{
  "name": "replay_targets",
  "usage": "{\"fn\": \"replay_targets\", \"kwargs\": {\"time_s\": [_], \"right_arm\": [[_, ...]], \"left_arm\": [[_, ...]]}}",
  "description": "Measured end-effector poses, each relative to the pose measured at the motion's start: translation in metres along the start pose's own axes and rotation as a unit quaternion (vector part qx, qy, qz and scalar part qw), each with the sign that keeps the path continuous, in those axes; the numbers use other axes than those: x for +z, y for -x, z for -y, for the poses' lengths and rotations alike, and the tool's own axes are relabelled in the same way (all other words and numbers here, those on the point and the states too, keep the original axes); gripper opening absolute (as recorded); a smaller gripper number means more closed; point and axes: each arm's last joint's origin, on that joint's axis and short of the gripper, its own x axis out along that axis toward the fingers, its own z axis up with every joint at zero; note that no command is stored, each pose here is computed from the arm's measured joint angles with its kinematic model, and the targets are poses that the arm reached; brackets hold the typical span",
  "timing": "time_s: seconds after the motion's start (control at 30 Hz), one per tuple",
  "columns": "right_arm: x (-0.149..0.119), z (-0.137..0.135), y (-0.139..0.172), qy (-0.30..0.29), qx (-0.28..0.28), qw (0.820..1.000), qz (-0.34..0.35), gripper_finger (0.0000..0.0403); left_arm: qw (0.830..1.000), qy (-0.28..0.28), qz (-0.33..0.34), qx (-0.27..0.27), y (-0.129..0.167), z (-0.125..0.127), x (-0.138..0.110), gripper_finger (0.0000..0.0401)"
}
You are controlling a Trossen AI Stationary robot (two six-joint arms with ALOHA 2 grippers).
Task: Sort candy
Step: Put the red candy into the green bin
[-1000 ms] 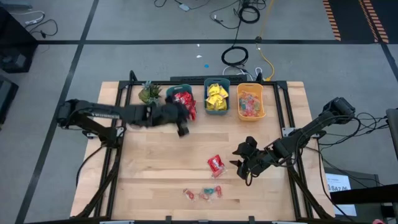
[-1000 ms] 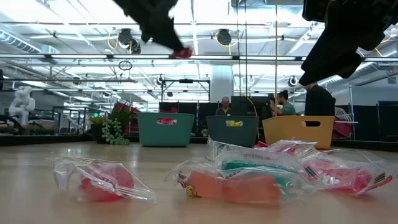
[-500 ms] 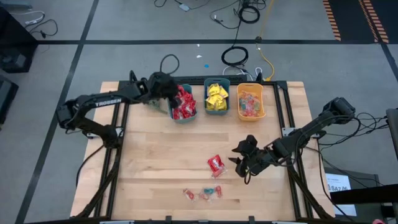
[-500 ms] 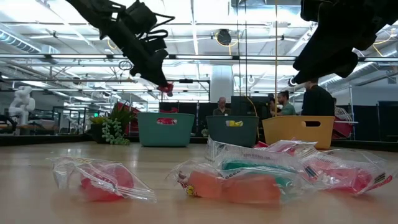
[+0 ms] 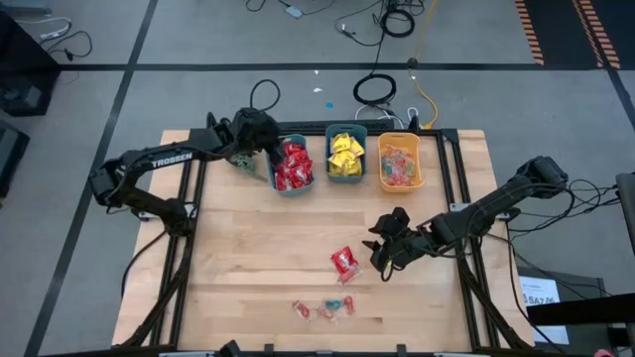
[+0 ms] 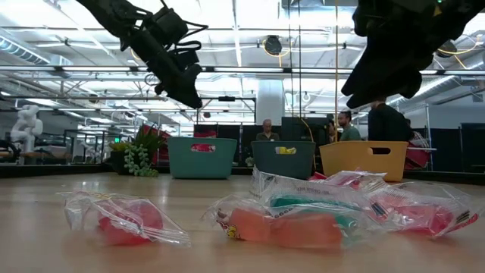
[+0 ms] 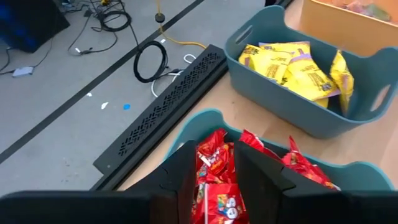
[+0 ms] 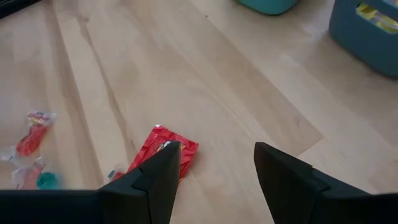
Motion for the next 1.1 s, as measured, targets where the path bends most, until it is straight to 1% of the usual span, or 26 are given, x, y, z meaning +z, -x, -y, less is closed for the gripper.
{"fn": "replay_targets", "kwargs": {"time_s": [0.2, 0.43, 0.57, 0.67, 0.83, 1.03, 1.1], "right_arm": [[0.001, 0.001, -0.001, -0.002, -0.001, 1.0, -0.001, 0.0196], [0.001, 0.001, -0.001, -0.007, 0.001, 1.0, -0.002, 0.0196], [0.001, 0.001, -0.001, -0.008, 0.002, 1.0, -0.002, 0.0196], [0.001, 0.0, -0.001, -0.01, 0.005, 1.0, -0.002, 0.0196], [0.002, 0.0, -0.001, -0.012, 0.007, 1.0, -0.001, 0.0196], [0.002, 0.0, -0.001, -0.01, 0.007, 1.0, -0.001, 0.0196], [0.002, 0.0, -0.001, -0.009, 0.007, 1.0, -0.001, 0.0196]], "left_arm": [[1.0, 0.0, 0.0, 0.0, 0.0, 0.0, 0.0, 0.0119], [1.0, -0.003, 0.001, -0.008, 0.001, 0.006, 0.0, 0.0119], [1.0, -0.013, 0.003, -0.028, 0.005, 0.016, 0.001, 0.0119], [0.998, -0.035, 0.018, -0.055, 0.014, 0.032, 0.004, 0.0119], [0.99, -0.08, 0.047, -0.106, 0.034, 0.065, 0.007, 0.0118], [0.975, -0.124, 0.06, -0.176, 0.055, 0.109, 0.0, 0.0118], [0.97, -0.142, 0.062, -0.189, 0.061, 0.125, -0.004, 0.0118]]}}
